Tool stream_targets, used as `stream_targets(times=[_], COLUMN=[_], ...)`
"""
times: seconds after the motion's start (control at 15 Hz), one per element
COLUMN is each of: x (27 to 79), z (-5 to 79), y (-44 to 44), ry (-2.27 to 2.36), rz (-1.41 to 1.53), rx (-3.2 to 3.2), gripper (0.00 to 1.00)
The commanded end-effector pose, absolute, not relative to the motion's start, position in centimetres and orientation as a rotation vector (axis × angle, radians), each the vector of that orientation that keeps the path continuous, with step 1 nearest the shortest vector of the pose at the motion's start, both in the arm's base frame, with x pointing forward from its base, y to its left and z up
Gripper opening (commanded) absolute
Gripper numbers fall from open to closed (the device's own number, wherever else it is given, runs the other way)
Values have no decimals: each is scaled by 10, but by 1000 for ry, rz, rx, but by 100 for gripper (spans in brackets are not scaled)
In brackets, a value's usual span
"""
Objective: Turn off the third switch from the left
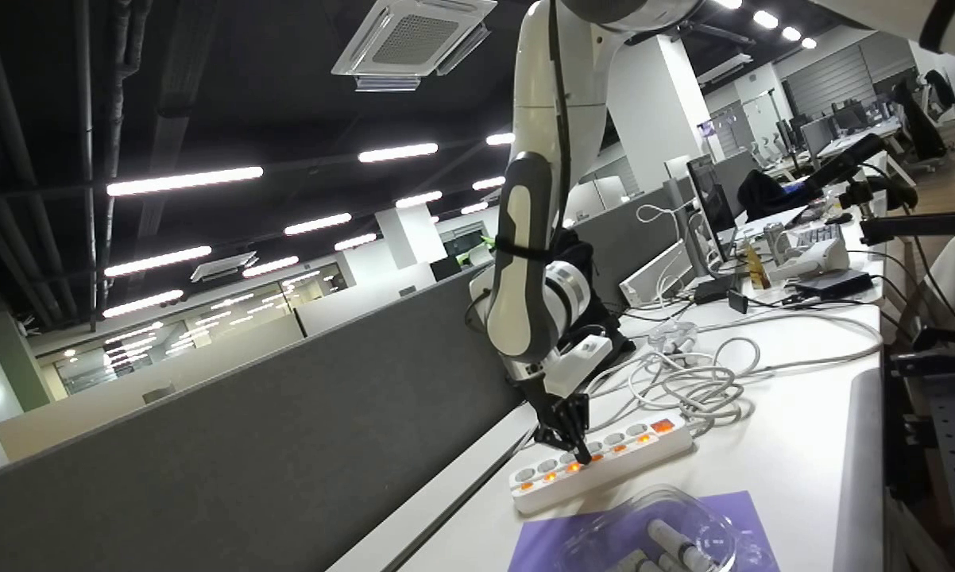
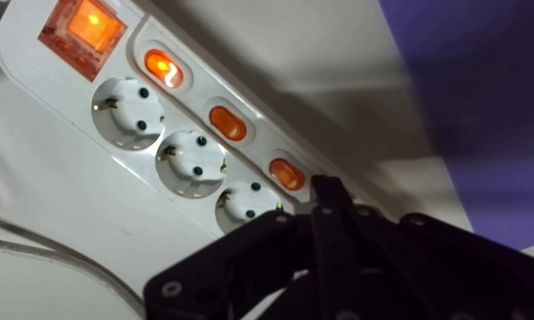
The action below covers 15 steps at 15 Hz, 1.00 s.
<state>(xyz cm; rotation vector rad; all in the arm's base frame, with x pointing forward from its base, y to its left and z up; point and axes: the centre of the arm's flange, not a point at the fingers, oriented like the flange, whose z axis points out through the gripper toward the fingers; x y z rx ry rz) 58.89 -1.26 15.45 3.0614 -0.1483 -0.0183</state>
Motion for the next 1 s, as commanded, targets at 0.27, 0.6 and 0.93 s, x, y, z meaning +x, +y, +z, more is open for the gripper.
stream_targets(times=[0.27, 0.6, 0.93], x=[604, 610, 614], z=[155, 163, 162], y=[-6, -4, -6], ry=[-124, -128, -146], rz=[30, 84, 95], rx=[3075, 3087, 3093], gripper=[0, 0, 0])
